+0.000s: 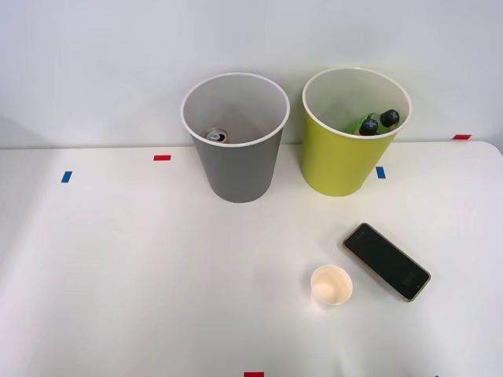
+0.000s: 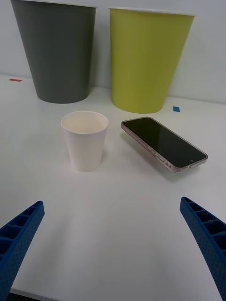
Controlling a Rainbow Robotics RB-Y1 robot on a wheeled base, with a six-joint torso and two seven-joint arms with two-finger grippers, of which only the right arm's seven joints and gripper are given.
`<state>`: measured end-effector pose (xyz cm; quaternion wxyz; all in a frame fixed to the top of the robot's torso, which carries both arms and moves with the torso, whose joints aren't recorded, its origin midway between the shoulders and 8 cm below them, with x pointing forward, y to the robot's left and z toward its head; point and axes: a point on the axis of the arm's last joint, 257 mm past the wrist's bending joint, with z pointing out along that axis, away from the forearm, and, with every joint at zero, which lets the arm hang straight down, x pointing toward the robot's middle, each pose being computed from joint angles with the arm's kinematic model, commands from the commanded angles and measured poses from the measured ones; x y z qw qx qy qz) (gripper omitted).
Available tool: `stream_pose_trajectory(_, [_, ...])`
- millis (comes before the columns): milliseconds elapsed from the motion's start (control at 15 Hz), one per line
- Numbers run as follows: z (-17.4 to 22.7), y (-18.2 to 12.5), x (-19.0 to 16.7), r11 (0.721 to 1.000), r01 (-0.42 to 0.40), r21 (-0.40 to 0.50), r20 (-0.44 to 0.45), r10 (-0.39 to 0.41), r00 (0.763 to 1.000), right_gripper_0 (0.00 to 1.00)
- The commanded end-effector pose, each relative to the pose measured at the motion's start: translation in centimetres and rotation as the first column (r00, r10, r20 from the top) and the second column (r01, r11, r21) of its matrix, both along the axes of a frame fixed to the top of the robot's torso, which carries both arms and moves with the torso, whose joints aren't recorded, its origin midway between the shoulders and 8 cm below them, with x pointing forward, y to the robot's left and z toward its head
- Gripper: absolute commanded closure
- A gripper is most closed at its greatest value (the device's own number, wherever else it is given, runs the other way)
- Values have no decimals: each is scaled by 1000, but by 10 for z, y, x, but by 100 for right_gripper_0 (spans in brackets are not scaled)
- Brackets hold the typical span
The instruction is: Put cans in the gray bin, plastic bottles in the light green bin
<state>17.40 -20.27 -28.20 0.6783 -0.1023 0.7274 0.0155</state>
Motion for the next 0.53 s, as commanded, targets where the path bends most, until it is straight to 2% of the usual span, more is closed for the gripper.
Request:
stream_pose_trajectory(67, [0, 0, 0, 1000, 0, 0, 0, 0, 1000, 0])
stream_pose_trajectory(533, [0, 0, 0, 1000, 0, 0, 0, 0, 1000, 0])
